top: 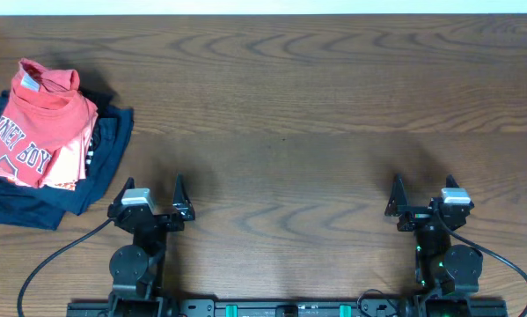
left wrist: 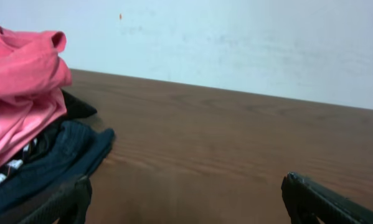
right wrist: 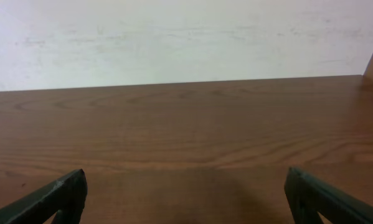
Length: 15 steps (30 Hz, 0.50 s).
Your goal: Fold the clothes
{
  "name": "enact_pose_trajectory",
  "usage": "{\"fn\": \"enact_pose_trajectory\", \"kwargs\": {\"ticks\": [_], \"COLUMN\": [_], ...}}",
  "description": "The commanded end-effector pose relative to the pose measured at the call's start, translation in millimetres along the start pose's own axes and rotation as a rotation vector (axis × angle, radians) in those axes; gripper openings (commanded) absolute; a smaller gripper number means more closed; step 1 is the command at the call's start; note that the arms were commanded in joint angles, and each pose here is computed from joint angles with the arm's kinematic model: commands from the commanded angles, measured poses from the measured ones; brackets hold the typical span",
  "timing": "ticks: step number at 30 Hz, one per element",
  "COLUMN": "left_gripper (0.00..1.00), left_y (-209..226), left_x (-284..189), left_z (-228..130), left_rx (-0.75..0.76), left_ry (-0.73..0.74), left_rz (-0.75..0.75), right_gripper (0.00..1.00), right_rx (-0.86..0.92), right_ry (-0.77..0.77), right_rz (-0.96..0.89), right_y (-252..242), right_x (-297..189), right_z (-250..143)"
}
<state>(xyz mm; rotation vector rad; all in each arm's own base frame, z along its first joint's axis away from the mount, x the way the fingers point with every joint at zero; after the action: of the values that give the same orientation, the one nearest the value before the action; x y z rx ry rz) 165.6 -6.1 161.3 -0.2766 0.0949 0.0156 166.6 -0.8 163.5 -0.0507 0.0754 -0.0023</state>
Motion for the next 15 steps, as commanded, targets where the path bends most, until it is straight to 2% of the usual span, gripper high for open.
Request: {"fn": "enact_pose_trajectory", "kwargs": {"ticks": [1,15], "left_gripper": [0.98,0.98], "left_y": [5.0,4.8], "left_x": [0.1,0.2], "left_z": [-11.0,-11.4], "left_rx": [0.015,0.015], "left_ry": [0.050,0.053], "left_rz": [0.029,0.027], "right_gripper": [0.99,0.99], "right_rx": [0.003,0.003], "right_ry": [0.000,0.000], "right_rz": [-0.011,-0.011], "right_y": [-1.9,-1.9], "right_x": [-0.1,-0.1], "right_z": [-1.2,-1.2]}}
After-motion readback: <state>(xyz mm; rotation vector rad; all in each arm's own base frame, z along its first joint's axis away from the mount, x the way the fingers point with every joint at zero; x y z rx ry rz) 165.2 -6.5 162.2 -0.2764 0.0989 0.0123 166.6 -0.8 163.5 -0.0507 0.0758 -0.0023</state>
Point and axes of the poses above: each gripper's point midway between its finger pads, its own x axis out along the fingers, its own y axis along the line the jaws close on, z = x × y, the point moved 8 cm from there along -x, back along the fingers, and after that the axes turned 7 degrees about -x, right-handed, at the moved point
